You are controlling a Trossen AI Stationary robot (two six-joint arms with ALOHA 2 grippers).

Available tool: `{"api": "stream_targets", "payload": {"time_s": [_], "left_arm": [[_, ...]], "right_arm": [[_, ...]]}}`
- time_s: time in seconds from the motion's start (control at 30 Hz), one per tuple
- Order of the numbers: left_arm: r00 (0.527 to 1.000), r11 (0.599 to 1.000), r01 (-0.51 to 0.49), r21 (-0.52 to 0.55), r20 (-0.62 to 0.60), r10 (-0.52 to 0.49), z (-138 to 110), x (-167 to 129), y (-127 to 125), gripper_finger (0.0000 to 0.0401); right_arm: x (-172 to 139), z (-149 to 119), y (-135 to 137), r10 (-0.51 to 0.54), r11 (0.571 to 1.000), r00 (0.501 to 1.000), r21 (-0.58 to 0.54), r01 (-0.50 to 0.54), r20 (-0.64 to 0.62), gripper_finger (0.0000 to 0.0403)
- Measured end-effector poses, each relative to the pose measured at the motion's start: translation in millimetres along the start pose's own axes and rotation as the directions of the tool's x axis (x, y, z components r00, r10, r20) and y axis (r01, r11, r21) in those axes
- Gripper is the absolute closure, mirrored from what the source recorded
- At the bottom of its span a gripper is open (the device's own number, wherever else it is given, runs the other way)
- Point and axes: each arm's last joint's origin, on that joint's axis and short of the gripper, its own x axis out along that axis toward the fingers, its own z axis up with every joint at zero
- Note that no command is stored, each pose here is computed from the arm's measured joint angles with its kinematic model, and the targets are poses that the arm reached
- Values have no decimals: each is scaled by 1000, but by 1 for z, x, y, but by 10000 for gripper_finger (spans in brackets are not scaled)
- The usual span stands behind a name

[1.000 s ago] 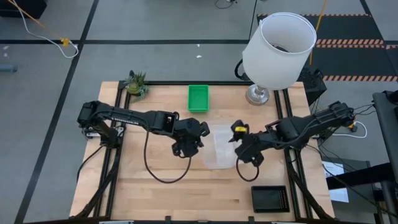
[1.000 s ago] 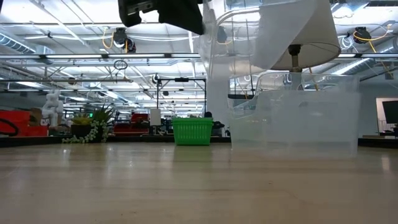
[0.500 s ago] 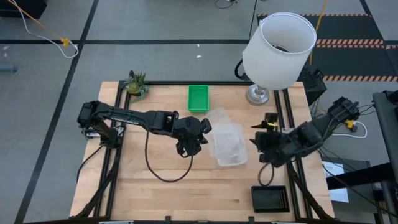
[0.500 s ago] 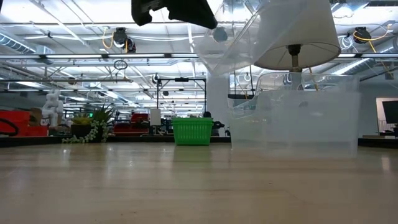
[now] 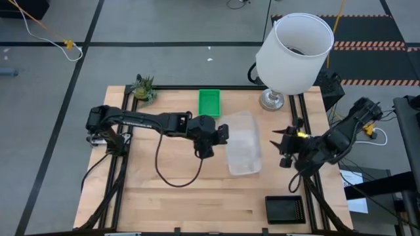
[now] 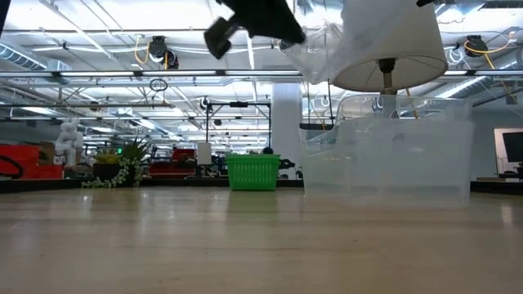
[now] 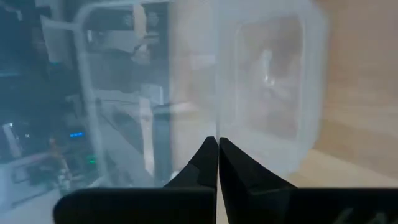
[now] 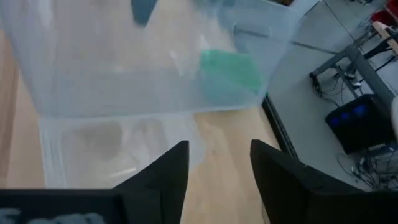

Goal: Stack baskets by color
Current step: Stack the top transparent bin on top of the bottom transparent bins

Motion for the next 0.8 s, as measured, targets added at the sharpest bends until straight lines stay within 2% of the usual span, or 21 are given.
{"api": "stream_targets", "payload": {"time_s": [0.1, 0.17, 0.23, 0.3, 0.37, 0.43, 0.5, 0.57, 0.8], "left_arm": [[1000, 999, 31, 19, -2, -31, -2, 10, -5, 398], [1000, 999, 15, 37, 5, -16, -3, 18, -5, 397], [998, 998, 57, 41, 6, -58, -3, 27, -11, 398], [999, 998, 35, 47, 9, -35, -3, 35, -11, 399], [996, 994, 92, 51, 5, -93, -4, 41, -19, 396], [998, 996, 65, 53, 5, -65, -4, 46, -17, 397], [995, 994, 101, 28, 3, -101, -4, 47, -21, 399], [997, 997, 76, 15, 8, -76, -3, 49, -19, 397], [996, 994, 91, -68, 22, -89, 4, 43, -14, 397]], "right_arm": [[-7, -2, -12, -5, 999, 999, 34, 4, 45, 251], [-11, -3, -20, -8, 999, 997, 45, 4, 77, 261], [-15, -4, -27, 3, 999, 995, 40, -8, 104, 268], [-19, -5, -33, -5, 999, 991, 45, -1, 134, 274], [-21, -6, -38, -7, 999, 988, 55, -2, 153, 278], [-23, -7, -41, -1, 998, 987, 62, -9, 159, 280], [-23, -8, -41, 3, 998, 988, 64, -12, 154, 280], [-22, -8, -41, 5, 998, 989, 55, -13, 145, 280], [-18, -12, -36, 25, 999, 991, 20, -28, 133, 280]]}}
